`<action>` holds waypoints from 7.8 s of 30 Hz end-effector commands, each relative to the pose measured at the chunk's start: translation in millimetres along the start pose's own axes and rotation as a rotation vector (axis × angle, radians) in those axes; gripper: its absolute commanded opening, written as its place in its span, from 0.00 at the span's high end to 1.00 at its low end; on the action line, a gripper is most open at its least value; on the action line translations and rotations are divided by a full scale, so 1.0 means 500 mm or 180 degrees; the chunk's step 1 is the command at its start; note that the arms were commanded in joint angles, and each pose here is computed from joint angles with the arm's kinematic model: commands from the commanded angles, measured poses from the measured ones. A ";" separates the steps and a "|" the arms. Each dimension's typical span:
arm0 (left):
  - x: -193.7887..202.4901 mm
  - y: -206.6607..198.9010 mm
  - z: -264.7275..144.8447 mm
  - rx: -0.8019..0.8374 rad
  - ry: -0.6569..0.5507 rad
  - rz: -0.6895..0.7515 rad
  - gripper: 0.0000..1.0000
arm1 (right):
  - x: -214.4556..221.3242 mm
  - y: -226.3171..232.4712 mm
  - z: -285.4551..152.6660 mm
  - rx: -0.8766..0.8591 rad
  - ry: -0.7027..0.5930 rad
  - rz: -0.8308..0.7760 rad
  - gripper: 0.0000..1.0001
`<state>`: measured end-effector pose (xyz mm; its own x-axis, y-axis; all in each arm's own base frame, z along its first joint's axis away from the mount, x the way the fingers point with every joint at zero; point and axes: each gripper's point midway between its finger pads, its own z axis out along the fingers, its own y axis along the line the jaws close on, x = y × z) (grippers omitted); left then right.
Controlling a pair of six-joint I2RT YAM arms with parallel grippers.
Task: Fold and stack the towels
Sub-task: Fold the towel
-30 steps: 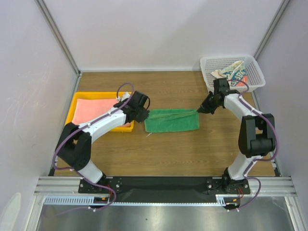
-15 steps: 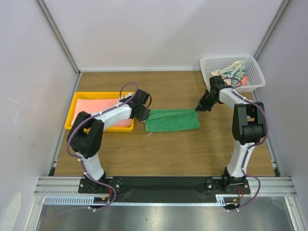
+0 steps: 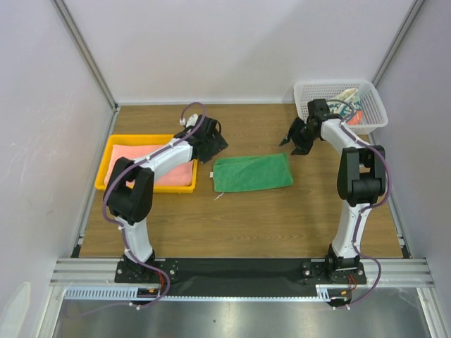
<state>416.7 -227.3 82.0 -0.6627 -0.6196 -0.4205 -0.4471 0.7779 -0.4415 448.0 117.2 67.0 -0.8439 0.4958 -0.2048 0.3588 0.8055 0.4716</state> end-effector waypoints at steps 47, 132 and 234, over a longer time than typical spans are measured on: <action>-0.014 -0.044 -0.030 0.0437 -0.0253 0.2185 0.28 | 0.085 0.009 -0.061 -0.0395 0.0058 -0.1152 0.72; -0.027 -0.002 0.035 0.0358 -0.0244 0.1733 0.84 | 0.033 0.018 0.030 -0.0106 -0.0007 -0.1398 0.69; -0.020 0.031 0.060 0.0210 -0.0279 0.1692 1.00 | -0.011 0.009 -0.014 0.0118 -0.0309 -0.1371 1.00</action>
<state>423.7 -211.0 30.6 -0.7863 -0.1319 -0.6036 -0.0291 0.9838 -0.1770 441.3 119.4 43.3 -0.9138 0.1262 -0.3860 0.0073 0.9554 0.2951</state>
